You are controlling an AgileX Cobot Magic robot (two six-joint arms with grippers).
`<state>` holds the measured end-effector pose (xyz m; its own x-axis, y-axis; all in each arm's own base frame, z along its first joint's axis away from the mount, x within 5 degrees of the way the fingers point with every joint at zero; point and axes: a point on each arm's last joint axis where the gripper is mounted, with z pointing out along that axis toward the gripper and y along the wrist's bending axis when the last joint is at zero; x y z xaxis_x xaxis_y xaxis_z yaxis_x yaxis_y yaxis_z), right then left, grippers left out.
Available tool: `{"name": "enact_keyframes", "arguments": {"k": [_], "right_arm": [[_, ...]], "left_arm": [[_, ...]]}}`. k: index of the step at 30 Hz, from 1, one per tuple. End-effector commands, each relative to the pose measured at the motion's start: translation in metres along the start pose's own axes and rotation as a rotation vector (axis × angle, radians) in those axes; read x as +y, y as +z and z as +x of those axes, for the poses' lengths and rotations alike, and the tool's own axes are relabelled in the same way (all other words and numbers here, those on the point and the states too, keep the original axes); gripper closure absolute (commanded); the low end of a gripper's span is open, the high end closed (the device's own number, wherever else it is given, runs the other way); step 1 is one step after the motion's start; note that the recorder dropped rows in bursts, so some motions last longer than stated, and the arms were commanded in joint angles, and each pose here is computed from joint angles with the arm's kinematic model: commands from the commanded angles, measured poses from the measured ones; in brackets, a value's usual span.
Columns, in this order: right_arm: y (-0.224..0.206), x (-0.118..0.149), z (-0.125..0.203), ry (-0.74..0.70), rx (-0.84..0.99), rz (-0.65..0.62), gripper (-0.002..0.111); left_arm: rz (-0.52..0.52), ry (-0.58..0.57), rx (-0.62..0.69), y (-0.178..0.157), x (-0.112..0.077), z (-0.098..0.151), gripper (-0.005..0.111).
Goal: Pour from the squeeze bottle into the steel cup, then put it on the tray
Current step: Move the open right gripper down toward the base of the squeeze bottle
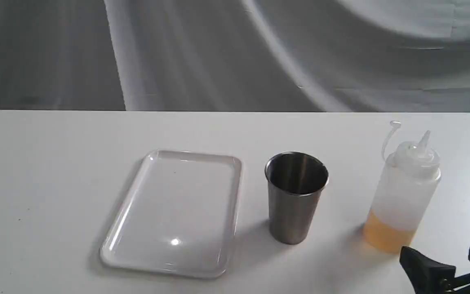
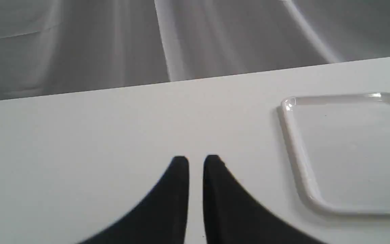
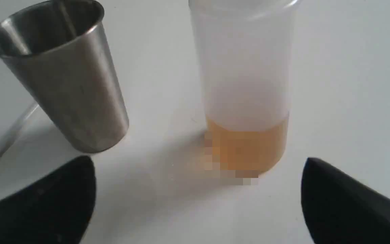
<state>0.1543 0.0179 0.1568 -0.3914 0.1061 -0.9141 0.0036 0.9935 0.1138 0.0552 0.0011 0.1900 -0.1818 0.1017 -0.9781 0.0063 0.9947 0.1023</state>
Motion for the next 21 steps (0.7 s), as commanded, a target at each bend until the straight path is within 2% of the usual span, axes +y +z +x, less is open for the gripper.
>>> {"name": "enact_keyframes", "arguments": {"k": [1, 12, 21], "right_arm": [[-0.0005, 0.0, -0.0004, -0.002, -0.02, -0.001, 0.021], [-0.0011, 0.0087, -0.0045, -0.028, -0.066, -0.096, 0.021], [-0.001, 0.008, -0.0047, 0.004, -0.067, -0.089, 0.021]], "left_arm": [[0.0, 0.001, -0.008, 0.0, -0.0001, 0.0006, 0.098], [0.0, 0.001, -0.008, 0.0, -0.0001, 0.0006, 0.098], [0.0, 0.001, -0.008, 0.0, -0.0001, 0.0006, 0.098]]}}
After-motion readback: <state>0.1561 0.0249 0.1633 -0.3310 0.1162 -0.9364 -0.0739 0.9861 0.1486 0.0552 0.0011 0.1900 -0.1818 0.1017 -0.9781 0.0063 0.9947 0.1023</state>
